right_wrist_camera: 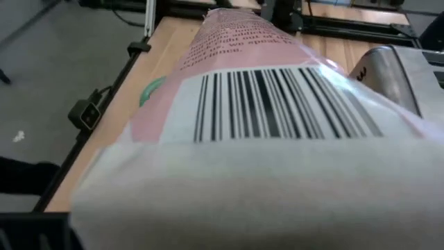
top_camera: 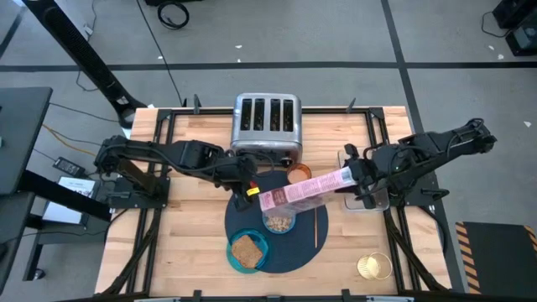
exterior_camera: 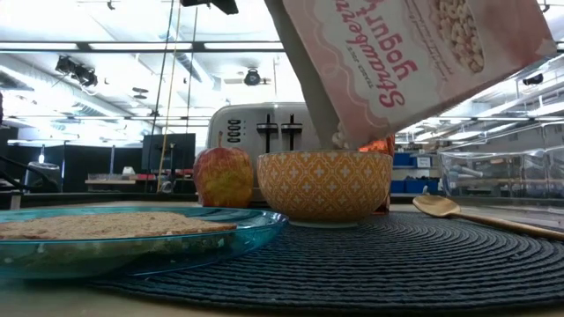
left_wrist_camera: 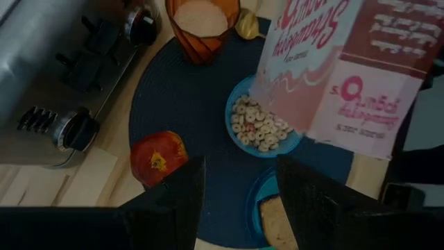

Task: Arrange a breakfast setting
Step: Pour the cereal into the orange and blue bowl

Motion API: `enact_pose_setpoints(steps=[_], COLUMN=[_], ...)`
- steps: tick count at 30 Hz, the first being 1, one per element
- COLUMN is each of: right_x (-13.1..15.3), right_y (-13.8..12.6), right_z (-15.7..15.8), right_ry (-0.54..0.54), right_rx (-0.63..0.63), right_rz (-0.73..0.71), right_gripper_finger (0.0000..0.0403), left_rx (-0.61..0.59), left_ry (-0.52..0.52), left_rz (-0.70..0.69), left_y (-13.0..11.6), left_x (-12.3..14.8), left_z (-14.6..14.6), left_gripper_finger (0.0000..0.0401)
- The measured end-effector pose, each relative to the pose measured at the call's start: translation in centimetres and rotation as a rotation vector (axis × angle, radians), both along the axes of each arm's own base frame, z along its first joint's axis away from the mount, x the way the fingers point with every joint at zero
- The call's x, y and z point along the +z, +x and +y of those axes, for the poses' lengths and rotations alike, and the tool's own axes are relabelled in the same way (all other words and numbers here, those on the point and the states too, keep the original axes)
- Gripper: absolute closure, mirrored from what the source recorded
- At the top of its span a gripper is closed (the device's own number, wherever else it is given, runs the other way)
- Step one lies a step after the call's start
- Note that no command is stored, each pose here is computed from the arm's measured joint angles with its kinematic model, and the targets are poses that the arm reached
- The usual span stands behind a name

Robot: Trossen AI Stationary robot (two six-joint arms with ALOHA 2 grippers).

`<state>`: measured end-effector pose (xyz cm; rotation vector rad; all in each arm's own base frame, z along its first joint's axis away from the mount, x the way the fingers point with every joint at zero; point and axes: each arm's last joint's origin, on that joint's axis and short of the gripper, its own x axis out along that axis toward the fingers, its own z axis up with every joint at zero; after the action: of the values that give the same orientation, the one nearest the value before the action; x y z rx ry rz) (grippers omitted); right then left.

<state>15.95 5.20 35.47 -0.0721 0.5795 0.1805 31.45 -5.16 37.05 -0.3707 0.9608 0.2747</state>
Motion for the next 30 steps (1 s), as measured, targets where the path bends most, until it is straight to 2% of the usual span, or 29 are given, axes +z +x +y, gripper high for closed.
enact_pose_setpoints(steps=[4, 14, 23, 30], right_x=[-0.5, -2.4, -4.7, -4.5], right_y=[-0.7, -3.3, -5.4, -7.5], right_z=[-0.2, -1.1, -1.8, -2.5], right_ry=[0.022, 0.118, 0.169, 0.203], right_rx=[-0.009, -0.013, -0.015, 0.000], right_rz=[-0.020, -0.151, -0.205, -0.345], right_gripper_finger=[0.0225, 0.0225, 0.0225, 0.0225], left_rx=[0.013, 0.066, 0.112, 0.097], left_ry=[-0.015, -0.100, -0.153, -0.170], left_rz=[-0.037, -0.256, -0.413, -0.612], left_y=[-0.6, -2.5, -3.6, -3.4], left_x=[0.8, 4.3, 6.5, 8.6], left_z=[0.1, 0.4, 0.8, 0.9], left_gripper_finger=[0.0218, 0.0218, 0.0218, 0.0218])
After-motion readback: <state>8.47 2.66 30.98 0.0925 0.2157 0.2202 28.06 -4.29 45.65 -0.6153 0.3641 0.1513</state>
